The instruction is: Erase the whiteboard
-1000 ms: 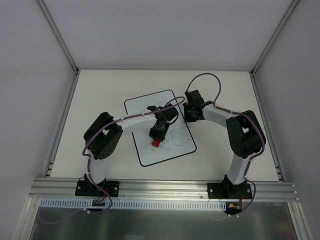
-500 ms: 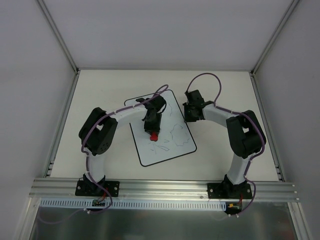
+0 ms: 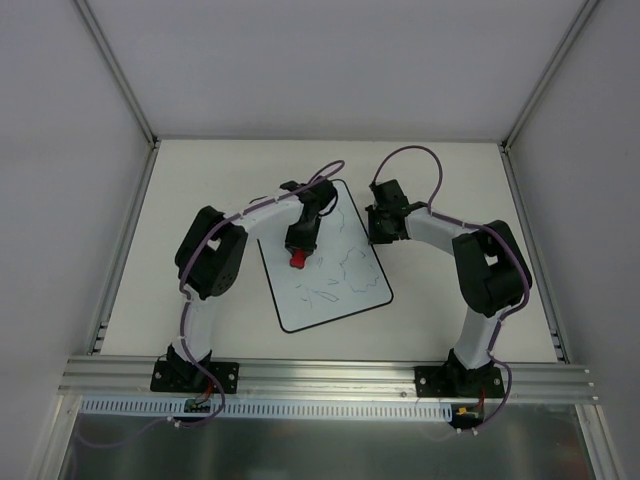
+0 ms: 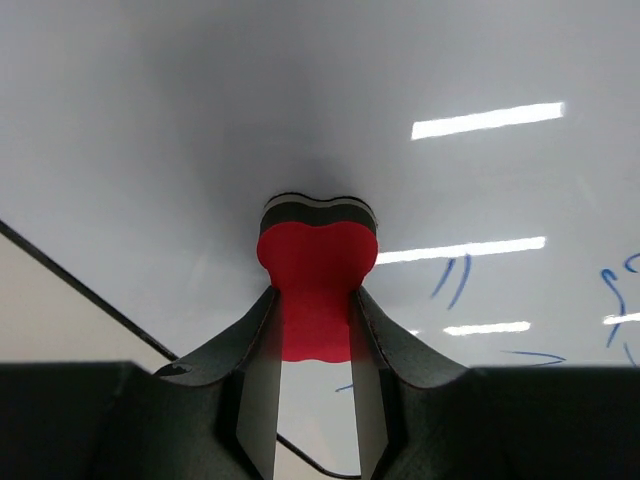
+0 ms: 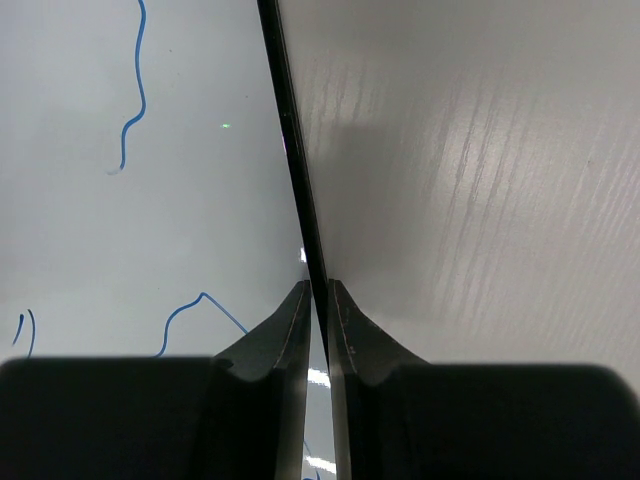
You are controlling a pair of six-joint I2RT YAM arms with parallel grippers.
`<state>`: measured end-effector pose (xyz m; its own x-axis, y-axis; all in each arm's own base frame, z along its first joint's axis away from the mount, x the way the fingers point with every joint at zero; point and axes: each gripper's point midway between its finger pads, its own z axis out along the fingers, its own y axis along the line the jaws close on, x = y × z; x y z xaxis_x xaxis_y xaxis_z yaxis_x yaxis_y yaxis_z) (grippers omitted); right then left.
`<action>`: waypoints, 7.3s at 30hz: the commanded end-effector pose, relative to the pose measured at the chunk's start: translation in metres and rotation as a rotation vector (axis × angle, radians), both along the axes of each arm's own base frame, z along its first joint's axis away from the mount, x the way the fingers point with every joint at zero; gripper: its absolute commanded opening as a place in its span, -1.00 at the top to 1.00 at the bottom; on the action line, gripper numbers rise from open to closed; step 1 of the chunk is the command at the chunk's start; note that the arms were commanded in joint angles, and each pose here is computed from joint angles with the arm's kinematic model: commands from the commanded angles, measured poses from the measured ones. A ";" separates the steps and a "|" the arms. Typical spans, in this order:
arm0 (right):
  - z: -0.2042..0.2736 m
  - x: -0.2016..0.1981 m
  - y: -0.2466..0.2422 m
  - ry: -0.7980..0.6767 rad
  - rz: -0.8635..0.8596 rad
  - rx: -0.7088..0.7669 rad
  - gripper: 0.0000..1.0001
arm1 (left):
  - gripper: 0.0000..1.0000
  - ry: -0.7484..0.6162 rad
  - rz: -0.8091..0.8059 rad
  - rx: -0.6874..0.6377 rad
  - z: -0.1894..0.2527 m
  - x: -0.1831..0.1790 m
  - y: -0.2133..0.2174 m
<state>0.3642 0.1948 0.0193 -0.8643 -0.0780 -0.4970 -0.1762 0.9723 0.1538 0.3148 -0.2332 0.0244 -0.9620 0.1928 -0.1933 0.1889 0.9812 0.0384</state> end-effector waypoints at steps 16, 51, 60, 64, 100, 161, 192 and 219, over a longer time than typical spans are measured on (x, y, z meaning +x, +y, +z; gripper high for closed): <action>-0.036 -0.028 -0.026 0.147 -0.014 -0.098 0.72 | 1.00 0.109 -0.005 0.045 -0.032 -0.065 -0.002; -0.038 -0.026 -0.022 0.151 -0.010 -0.082 0.72 | 1.00 0.121 -0.111 0.037 -0.022 -0.144 -0.027; -0.035 -0.027 -0.024 0.142 -0.012 -0.084 0.72 | 1.00 0.027 0.056 0.140 -0.013 -0.107 0.057; -0.034 -0.028 -0.023 0.143 -0.013 -0.078 0.72 | 1.00 0.052 0.075 0.133 -0.017 -0.115 0.058; -0.035 -0.029 -0.025 0.142 -0.015 -0.081 0.71 | 1.00 -0.005 -0.067 0.156 -0.017 -0.045 0.002; 0.003 -0.014 -0.047 0.044 -0.019 -0.147 0.22 | 0.79 -0.021 -0.097 0.001 0.000 -0.029 -0.052; 0.103 -0.068 0.086 -0.152 -0.006 -0.116 -0.11 | -0.98 -0.402 0.404 -0.071 0.101 -0.052 0.145; 0.036 -0.075 0.140 -0.029 -0.210 -0.087 -0.11 | -0.97 -0.403 0.428 -0.104 0.070 -0.091 0.160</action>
<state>0.2783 0.3315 0.0467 -0.8734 -0.0106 -0.4869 -0.0418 0.9977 0.0532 0.2208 -0.0723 0.0924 -0.8105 -0.2225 -0.5418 -0.2306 0.9715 -0.0541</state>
